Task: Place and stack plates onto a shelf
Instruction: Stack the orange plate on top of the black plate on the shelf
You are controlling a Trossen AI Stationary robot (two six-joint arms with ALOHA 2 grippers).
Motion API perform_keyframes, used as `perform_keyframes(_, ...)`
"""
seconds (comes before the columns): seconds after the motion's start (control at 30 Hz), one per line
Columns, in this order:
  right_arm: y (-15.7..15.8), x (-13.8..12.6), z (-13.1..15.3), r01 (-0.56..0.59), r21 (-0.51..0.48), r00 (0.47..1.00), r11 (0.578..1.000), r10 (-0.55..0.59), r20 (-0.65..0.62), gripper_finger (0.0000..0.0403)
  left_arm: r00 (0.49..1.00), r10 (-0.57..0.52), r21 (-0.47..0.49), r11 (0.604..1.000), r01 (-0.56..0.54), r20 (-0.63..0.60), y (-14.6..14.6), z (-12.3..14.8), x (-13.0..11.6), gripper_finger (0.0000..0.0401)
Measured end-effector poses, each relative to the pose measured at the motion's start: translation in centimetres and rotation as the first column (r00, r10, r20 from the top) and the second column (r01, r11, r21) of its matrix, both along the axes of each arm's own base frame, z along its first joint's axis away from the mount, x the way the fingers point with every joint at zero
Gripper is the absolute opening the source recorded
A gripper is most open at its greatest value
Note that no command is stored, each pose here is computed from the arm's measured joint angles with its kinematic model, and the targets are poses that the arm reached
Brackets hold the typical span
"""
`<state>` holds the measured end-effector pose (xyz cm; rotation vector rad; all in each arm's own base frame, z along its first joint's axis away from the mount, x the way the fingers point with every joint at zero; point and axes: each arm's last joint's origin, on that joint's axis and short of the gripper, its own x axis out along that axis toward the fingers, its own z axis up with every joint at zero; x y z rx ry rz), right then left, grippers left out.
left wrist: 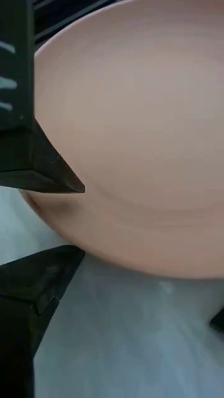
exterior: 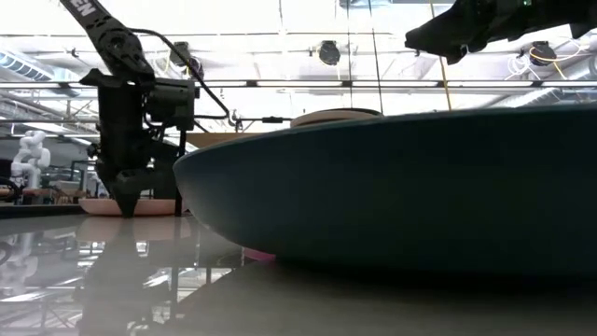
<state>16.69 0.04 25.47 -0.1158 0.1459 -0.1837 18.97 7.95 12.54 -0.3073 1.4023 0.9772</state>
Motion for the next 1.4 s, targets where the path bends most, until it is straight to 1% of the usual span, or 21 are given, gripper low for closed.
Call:
perform_keyframes(0.1,0.0,0.0,0.0,0.0,0.0,1.0,1.0,0.0,0.0,0.0121,1.0,-0.018,0.005,1.0,0.018,-0.001,-0.3,0.0,0.1,0.0132)
perform_keyframes(0.23,0.0,0.0,0.0,0.0,0.0,1.0,1.0,0.0,0.0,0.0121,0.999,-0.035,0.001,0.999,0.035,0.007,-0.7,0.2,0.1,0.0057)
perform_keyframes(0.3,0.0,0.0,0.0,0.001,0.004,1.0,1.0,-0.001,0.001,0.0121,0.999,-0.03,0.006,1.0,0.03,-0.019,-1.0,0.6,-0.3,0.0023)
perform_keyframes(0.33,0.0,0.0,0.0,0.001,0.007,1.0,1.0,-0.001,0.002,0.0121,1.0,-0.019,0.015,1.0,0.019,-0.021,-1.1,1.0,-0.3,0.0017)
perform_keyframes(0.5,0.0,0.0,0.0,0.001,0.007,1.0,1.0,-0.001,0.002,0.0121,0.997,0.066,0.062,0.996,-0.064,-0.028,-2.2,3.8,-0.8,0.0012)
perform_keyframes(0.57,0.0,0.0,0.0,0.001,0.008,1.0,1.0,-0.001,0.003,0.0121,0.997,0.078,0.136,0.988,-0.078,0.008,-2.6,5.7,-0.5,0.0012)
perform_keyframes(0.67,0.0,0.0,0.0,0.001,0.008,1.0,1.0,-0.001,0.003,0.0121,0.996,0.08,0.257,0.963,-0.084,0.028,-3.0,8.6,-0.6,0.0012)
perform_keyframes(0.77,0.0,0.0,0.0,0.002,0.011,1.0,1.0,-0.002,0.004,0.0121,0.996,0.044,0.39,0.918,-0.073,0.083,-3.1,12.0,-0.2,0.0012)
perform_keyframes(0.83,0.0,0.0,0.0,0.002,0.014,1.0,1.0,-0.002,0.005,0.0121,0.995,0.003,0.459,0.887,-0.05,0.102,-3.3,14.1,0.3,0.0012)
perform_keyframes(0.93,0.0,0.1,0.3,0.004,0.016,0.999,1.0,-0.004,0.034,0.0121,0.981,-0.136,0.537,0.842,0.04,0.139,-3.6,17.2,2.1,0.0012)
perform_keyframes(1.0,0.0,0.2,0.7,0.003,0.015,0.997,1.0,-0.004,0.074,0.0121,0.955,-0.25,0.579,0.807,0.114,0.161,-3.7,19.1,3.8,0.0012)
perform_keyframes(1.07,0.0,0.2,0.9,0.002,0.013,0.995,1.0,-0.003,0.103,0.0121,0.912,-0.363,0.63,0.757,0.171,0.189,-3.7,20.9,5.5,0.0012)
perform_keyframes(1.13,0.0,0.2,1.0,0.002,0.014,0.993,1.0,-0.003,0.114,0.0121,0.849,-0.482,0.675,0.702,0.225,0.219,-3.7,22.7,7.0,0.0012)
perform_keyframes(1.23,0.0,0.2,1.0,0.001,0.017,0.994,1.0,-0.003,0.112,0.0121,0.724,-0.642,0.731,0.617,0.292,0.253,-3.5,24.5,8.7,0.0012)
perform_keyframes(1.3,0.1,0.0,1.0,-0.006,0.013,0.995,1.0,0.004,0.1,0.0121,0.648,-0.71,0.763,0.572,0.302,0.276,-3.3,25.3,10.0,0.0012)
perform_keyframes(1.33,0.2,-0.2,1.0,-0.011,0.003,0.995,1.0,0.011,0.096,0.0121,0.618,-0.733,0.773,0.557,0.305,0.284,-3.2,25.6,10.4,0.0012)
perform_keyframes(1.4,0.3,-0.7,1.4,-0.021,-0.011,0.992,1.0,0.022,0.124,0.0121,0.612,-0.748,0.769,0.541,0.341,0.256,-3.0,25.2,11.4,0.0012)
